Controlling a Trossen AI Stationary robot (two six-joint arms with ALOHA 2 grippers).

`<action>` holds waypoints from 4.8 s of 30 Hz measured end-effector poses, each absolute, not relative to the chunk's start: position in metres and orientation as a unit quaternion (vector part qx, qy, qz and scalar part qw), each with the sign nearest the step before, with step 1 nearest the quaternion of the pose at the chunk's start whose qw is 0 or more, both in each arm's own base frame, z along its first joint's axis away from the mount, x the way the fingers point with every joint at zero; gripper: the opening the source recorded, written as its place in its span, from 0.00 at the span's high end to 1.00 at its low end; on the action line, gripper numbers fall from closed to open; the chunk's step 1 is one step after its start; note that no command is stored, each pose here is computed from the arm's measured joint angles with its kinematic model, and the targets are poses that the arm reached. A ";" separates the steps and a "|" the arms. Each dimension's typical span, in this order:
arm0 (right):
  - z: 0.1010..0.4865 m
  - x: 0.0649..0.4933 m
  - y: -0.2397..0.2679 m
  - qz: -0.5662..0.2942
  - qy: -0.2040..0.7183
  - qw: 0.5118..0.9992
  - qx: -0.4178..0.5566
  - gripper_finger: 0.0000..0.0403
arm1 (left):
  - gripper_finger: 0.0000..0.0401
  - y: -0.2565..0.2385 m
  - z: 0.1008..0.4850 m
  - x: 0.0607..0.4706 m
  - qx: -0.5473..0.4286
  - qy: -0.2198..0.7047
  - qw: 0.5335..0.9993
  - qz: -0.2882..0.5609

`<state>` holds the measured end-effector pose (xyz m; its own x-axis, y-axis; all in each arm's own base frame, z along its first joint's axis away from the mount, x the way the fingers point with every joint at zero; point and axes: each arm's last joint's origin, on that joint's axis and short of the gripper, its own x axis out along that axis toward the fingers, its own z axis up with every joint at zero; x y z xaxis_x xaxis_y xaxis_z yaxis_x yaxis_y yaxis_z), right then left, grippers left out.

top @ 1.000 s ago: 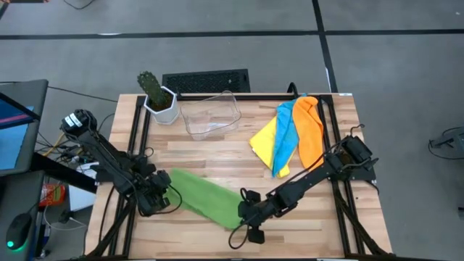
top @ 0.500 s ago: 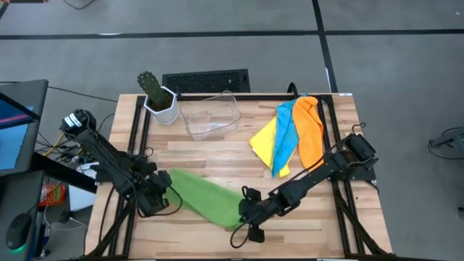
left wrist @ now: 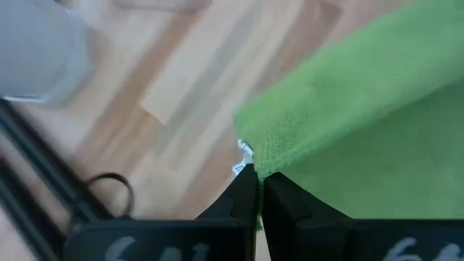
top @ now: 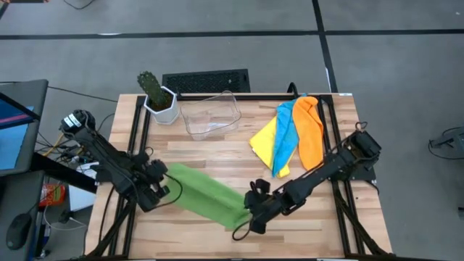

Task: Fold microfiber towels
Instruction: Fold the green microfiber cloth

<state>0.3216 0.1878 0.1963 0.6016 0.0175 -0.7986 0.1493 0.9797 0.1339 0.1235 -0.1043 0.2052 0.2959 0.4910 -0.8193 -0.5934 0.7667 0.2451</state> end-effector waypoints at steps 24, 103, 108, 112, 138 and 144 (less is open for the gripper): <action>0.176 0.331 0.209 0.040 0.442 0.889 0.112 0.97 | 1.00 -0.111 0.178 0.128 -0.069 0.517 0.813 0.259; 0.176 0.325 0.220 0.105 0.460 0.876 0.100 0.71 | 0.76 -0.139 0.177 0.124 -0.066 0.611 0.787 0.056; 0.176 0.325 0.220 0.105 0.461 0.876 0.100 0.68 | 0.64 -0.134 0.176 0.121 -0.064 0.620 0.777 0.087; 0.176 0.325 0.220 0.104 0.461 0.876 0.100 0.67 | 0.58 -0.129 0.176 0.117 -0.061 0.623 0.770 0.127; 0.165 0.311 0.210 0.030 0.545 0.830 0.118 0.66 | 0.72 -0.096 0.136 0.131 -0.178 0.461 0.837 0.233; 0.160 0.302 0.219 0.039 0.543 0.830 0.120 0.68 | 0.76 -0.088 0.121 0.129 -0.183 0.447 0.841 0.243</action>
<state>0.3020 0.2191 0.1603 0.4076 0.1952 -0.8921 0.0664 0.9680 0.2422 0.1290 -0.0877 0.1210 0.4814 0.2456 -0.8414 -0.5732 0.8145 -0.0902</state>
